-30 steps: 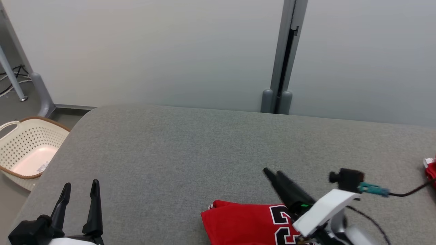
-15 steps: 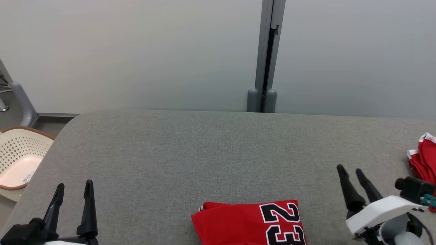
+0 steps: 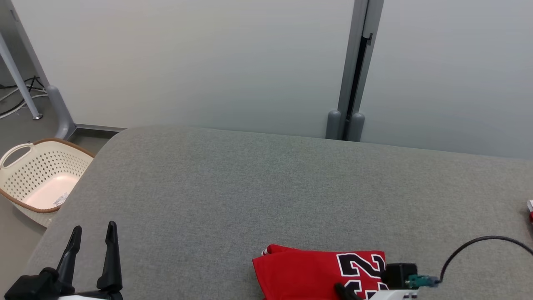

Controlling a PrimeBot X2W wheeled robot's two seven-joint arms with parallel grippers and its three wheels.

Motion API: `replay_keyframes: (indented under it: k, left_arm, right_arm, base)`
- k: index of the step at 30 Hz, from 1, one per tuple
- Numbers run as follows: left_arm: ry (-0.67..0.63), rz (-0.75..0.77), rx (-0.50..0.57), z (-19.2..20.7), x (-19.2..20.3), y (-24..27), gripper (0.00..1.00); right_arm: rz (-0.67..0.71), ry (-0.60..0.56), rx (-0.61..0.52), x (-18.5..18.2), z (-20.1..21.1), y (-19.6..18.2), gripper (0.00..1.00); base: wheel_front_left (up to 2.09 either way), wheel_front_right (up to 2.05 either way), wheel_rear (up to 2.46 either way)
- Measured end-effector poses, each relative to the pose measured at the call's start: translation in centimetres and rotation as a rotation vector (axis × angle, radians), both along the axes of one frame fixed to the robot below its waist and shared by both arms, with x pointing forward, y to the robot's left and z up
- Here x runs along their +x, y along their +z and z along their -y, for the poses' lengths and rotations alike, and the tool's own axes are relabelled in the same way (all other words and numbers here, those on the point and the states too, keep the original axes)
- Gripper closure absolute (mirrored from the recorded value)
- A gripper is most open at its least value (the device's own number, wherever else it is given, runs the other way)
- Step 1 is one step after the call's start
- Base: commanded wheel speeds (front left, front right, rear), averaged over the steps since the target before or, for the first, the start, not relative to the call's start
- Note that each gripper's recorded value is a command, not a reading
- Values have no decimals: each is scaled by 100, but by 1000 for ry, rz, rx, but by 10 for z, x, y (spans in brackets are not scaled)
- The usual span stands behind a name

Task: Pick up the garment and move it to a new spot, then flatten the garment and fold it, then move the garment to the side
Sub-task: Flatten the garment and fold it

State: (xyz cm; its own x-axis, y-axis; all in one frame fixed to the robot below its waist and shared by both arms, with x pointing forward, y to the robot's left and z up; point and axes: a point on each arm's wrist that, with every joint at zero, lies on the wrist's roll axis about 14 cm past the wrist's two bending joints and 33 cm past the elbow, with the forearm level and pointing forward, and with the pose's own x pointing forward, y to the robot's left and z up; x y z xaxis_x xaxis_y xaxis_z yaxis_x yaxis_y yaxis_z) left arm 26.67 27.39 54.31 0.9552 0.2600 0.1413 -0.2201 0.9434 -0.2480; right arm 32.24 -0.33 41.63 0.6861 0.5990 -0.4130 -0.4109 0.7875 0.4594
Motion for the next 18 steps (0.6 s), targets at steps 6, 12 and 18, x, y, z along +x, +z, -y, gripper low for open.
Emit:
replay_keyframes:
  k: [6,12,18]
  left_arm:
    - [32,-2,-4,-8,-9,-2,0]
    - [33,-7,-5,-7,-8,-2,0]
    - [13,-4,-3,-3,-3,-1,0]
  right_arm:
    - [-132,183,14,-52,-47,-21,100]
    - [-201,283,47,-84,-72,-26,100]
    - [-186,341,169,-94,-101,2,100]
  base:
    - [0,0,0]
    - [0,0,0]
    - [0,0,0]
